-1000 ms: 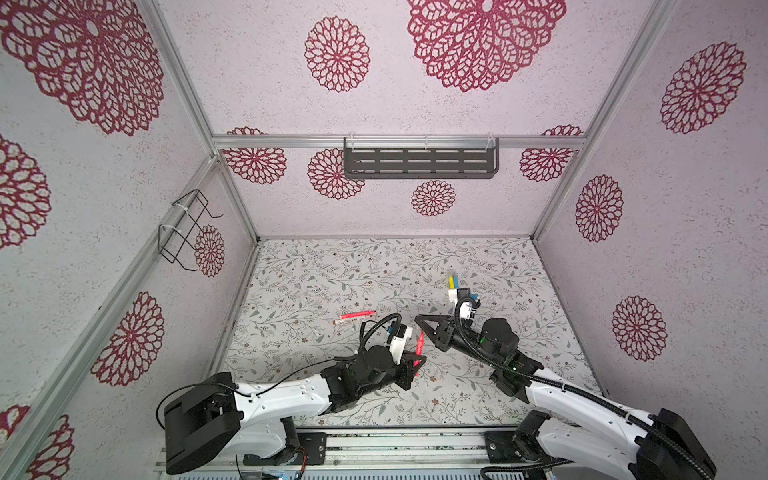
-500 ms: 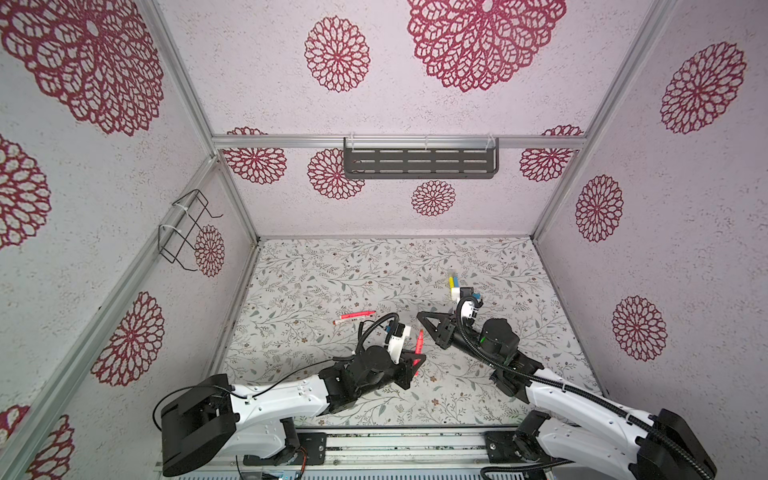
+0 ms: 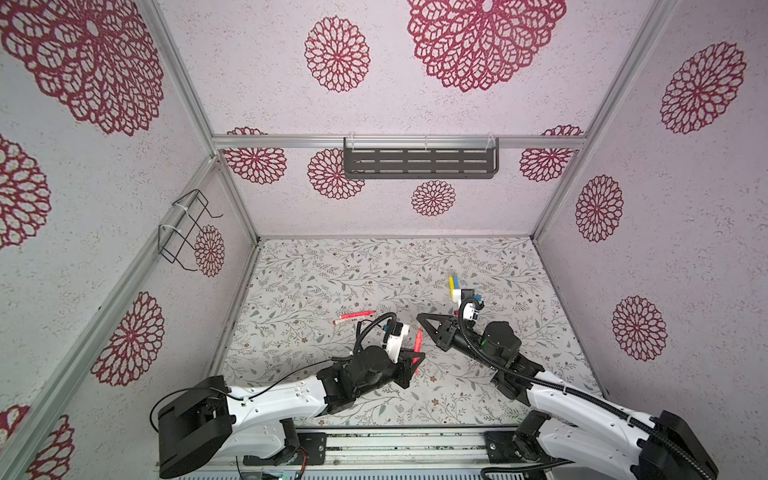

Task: Insert the pens into the pen caps
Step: 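Lower the clear cap with the right gripper onto the left-held highlighter tip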

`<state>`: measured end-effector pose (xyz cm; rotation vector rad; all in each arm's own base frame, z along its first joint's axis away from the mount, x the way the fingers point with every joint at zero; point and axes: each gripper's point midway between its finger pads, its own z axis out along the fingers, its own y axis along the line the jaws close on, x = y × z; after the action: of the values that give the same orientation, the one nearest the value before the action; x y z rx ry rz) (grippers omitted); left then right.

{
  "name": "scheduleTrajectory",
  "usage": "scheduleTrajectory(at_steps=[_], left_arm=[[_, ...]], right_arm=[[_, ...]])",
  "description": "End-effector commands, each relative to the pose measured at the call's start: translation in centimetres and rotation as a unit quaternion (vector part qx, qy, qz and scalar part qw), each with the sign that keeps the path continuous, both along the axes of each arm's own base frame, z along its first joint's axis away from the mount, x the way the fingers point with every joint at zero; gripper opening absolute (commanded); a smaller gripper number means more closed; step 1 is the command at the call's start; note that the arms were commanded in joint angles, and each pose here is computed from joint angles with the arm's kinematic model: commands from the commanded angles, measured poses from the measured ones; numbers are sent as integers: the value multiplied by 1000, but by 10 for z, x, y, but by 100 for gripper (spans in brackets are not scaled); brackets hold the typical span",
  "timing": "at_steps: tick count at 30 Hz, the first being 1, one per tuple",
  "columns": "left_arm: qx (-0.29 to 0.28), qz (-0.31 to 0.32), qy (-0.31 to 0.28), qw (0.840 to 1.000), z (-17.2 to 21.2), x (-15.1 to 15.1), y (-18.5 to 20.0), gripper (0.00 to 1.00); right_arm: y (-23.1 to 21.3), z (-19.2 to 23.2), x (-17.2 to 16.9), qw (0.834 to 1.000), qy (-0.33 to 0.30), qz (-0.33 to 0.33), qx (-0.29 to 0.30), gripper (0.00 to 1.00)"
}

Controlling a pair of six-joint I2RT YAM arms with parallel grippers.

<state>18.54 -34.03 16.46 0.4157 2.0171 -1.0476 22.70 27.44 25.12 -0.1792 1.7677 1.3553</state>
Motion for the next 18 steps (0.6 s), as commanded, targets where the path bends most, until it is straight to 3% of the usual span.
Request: scheduleTrajectory(at_steps=[1, 18], left_arm=[[-24, 7, -11, 1000, 13, 1, 2, 0], [-86, -15, -31, 996, 44, -5, 1, 0]], right_arm=[[2, 17, -10, 999, -23, 15, 27, 7], [6, 12, -29, 997, -50, 43, 34, 10]])
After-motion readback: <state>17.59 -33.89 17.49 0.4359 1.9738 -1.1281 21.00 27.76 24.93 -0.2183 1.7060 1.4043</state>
